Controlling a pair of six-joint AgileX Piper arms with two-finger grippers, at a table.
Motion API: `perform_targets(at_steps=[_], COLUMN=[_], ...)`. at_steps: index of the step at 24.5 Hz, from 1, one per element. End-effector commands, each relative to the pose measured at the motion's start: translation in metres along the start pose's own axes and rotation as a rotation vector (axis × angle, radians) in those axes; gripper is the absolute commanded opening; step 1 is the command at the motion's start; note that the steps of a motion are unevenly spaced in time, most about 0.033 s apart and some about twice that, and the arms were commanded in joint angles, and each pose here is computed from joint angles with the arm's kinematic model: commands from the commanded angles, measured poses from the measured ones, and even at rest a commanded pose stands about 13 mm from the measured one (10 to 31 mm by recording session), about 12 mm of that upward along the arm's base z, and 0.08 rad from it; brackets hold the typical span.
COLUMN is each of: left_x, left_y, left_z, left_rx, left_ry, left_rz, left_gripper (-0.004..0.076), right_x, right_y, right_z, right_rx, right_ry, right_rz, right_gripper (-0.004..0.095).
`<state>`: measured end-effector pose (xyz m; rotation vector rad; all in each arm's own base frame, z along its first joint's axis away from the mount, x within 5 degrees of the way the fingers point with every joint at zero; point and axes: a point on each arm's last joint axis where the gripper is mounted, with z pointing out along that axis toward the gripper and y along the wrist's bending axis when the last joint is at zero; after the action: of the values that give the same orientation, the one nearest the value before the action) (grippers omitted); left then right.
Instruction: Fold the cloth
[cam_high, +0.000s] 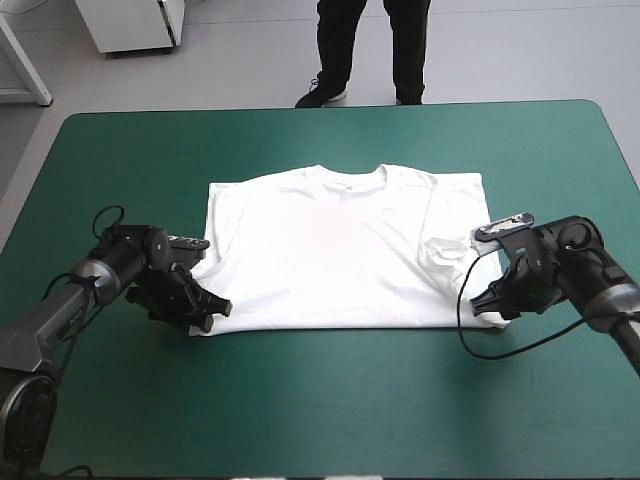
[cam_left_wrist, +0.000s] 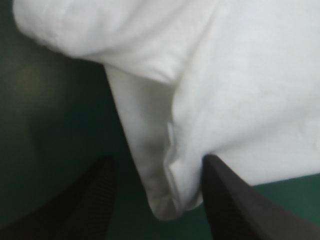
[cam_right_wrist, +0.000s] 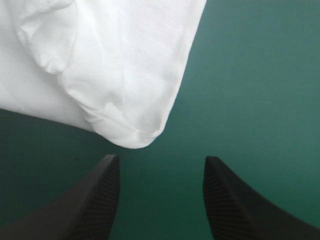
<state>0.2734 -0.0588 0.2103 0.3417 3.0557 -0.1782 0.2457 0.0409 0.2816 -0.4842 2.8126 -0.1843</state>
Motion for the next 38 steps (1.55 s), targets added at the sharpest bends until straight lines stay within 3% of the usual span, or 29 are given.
perform_targets(at_steps=[1,6,14,24,28,31,35,38], left_x=[-0.005,-0.005,-0.006,-0.006,-0.007,-0.007,-0.007,-0.009], left_y=[-0.002,-0.005,-0.005,-0.005,-0.005,-0.005,-0.005,-0.005], left_z=[-0.002,-0.002,-0.002,-0.002,-0.005,-0.005,-0.005,-0.008], left_rx=[0.023,0.053,0.052,0.053,0.05,0.05,0.05,0.049], left_ry=[-0.033,-0.04,-0.043,-0.041,-0.04,-0.04,-0.043,-0.052], left_rz=[-0.002,0.037,0.035,0.039,0.048,0.052,0.055,0.057], left_gripper=[0.0241,-0.001,-0.0008,-0.0009,-0.0009,-0.0009,-0.0009,-0.0009], right_x=[-0.006,-0.01,-0.015,-0.021,-0.021,-0.021,-0.022,-0.023], right_y=[-0.005,-0.003,0.005,0.008,0.004,0.002,0.006,0.008], right_z=[-0.005,0.004,0.017,0.048,0.062,0.069,0.075,0.076], right_rx=[0.023,0.013,-0.068,-0.084,-0.134,-0.161,-0.201,-0.23], right_ry=[-0.046,-0.026,0.004,0.101,0.145,0.164,0.173,0.172], right_rz=[0.001,0.0,0.037,0.039,0.112,0.123,0.083,0.08], right_gripper=[0.0486,0.0486,0.0486,0.0485,0.0483,0.0376,0.0004,-0.0018])
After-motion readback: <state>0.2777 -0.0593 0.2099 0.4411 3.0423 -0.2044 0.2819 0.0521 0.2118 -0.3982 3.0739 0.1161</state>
